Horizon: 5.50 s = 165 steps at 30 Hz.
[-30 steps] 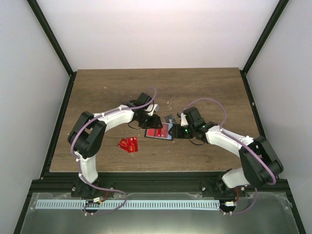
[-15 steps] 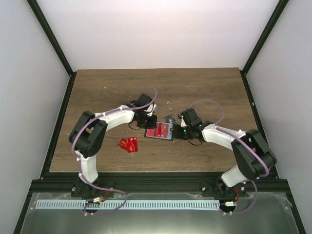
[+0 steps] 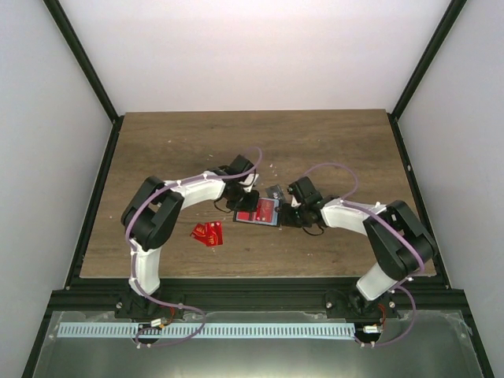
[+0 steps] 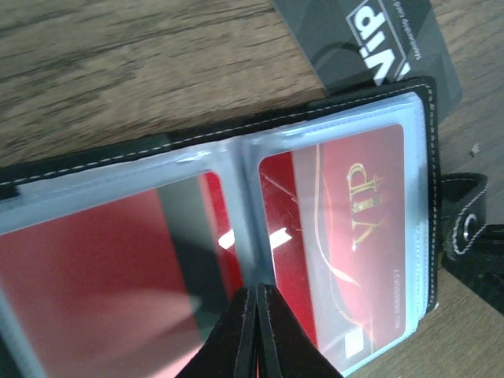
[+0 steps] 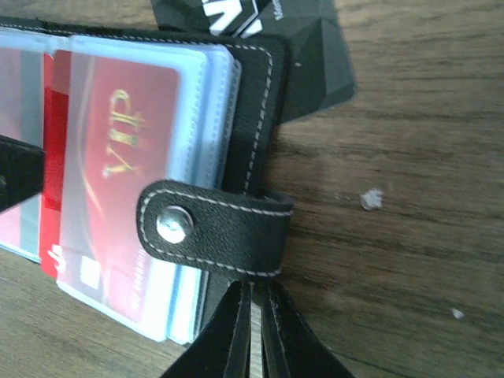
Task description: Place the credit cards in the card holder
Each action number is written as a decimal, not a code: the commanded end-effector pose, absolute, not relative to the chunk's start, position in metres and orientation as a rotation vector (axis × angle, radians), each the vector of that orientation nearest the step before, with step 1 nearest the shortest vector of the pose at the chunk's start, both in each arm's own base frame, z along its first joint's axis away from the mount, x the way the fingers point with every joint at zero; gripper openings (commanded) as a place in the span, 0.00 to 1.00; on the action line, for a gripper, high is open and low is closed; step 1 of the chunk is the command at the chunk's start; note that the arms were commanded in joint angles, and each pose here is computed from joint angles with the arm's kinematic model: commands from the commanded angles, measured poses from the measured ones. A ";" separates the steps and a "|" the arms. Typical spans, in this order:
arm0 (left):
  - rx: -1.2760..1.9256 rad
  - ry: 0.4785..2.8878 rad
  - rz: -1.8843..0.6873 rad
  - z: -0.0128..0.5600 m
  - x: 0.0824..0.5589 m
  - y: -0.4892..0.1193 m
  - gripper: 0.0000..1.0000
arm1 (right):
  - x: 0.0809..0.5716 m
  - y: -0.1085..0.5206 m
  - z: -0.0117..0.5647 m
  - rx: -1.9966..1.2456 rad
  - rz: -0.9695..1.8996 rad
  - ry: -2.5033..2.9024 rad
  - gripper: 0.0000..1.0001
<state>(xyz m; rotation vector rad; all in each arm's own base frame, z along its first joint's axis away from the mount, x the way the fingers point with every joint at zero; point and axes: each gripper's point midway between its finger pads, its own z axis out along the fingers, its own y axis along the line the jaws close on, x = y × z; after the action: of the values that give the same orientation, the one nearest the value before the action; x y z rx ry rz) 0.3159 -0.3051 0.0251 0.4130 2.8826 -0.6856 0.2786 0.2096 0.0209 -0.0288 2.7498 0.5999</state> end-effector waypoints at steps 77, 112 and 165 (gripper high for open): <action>0.543 2.907 -0.600 0.004 0.296 -0.311 0.04 | 0.279 0.255 0.031 -0.006 1.010 2.715 0.27; 0.124 2.746 -0.598 0.059 0.306 -0.243 0.05 | 0.297 0.321 0.066 -0.271 1.259 2.600 0.28; -0.069 2.754 -0.650 0.014 0.324 -0.176 0.08 | 0.314 0.383 0.027 -0.486 0.929 2.677 0.28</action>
<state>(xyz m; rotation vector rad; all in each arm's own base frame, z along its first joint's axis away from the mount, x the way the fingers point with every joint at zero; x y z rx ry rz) 0.3226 -0.1610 0.0179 -0.1455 2.7427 -0.6263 0.3296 0.3792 0.0352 -0.4901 2.6582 0.9499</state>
